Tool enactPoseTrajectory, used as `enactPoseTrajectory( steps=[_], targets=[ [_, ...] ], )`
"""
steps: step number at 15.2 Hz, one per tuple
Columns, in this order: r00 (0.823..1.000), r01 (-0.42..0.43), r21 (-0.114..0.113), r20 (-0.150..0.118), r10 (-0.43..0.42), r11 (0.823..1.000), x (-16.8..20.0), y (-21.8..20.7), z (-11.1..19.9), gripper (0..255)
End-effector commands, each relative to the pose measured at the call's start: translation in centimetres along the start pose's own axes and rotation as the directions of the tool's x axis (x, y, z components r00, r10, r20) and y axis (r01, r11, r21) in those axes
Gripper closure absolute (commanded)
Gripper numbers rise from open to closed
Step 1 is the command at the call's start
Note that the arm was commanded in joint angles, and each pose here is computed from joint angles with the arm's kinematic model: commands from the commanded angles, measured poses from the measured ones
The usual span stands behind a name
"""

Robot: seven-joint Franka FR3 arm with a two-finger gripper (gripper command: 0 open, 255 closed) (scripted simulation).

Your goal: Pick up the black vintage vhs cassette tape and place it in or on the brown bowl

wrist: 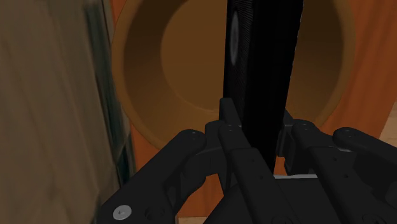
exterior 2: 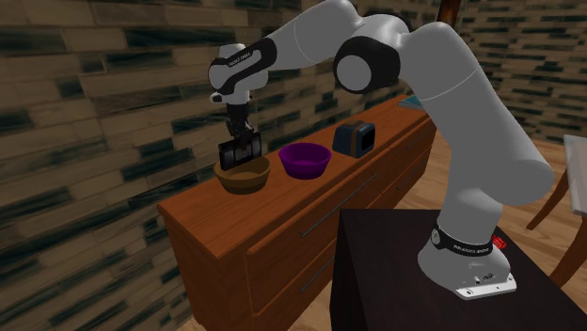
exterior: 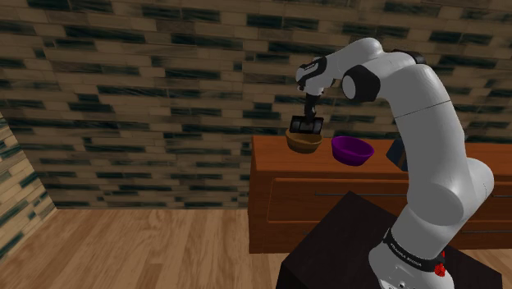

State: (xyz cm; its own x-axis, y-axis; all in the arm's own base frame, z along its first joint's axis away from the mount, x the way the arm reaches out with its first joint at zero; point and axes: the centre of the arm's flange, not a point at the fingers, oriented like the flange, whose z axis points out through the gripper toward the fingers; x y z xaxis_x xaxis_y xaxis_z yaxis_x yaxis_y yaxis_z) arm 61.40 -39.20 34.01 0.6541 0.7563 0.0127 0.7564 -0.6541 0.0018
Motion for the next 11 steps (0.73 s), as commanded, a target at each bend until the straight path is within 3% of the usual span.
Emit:
enactPoseTrajectory(
  steps=[1, 8, 9, 11],
  targets=[
    [1.0, 0.0, -0.001, 0.0, 0.0, 1.0, -0.03, -0.11, 0.96, 255],
    [1.0, 0.0, -0.001, 0.0, 0.0, 1.0, -0.03, -0.11, 0.96, 255],
    [1.0, 0.0, -0.001, 0.0, 0.0, 1.0, -0.03, -0.11, 0.96, 0],
    [1.0, 0.0, -0.001, 0.0, 0.0, 1.0, -0.03, -0.11, 0.96, 0]
  ],
)
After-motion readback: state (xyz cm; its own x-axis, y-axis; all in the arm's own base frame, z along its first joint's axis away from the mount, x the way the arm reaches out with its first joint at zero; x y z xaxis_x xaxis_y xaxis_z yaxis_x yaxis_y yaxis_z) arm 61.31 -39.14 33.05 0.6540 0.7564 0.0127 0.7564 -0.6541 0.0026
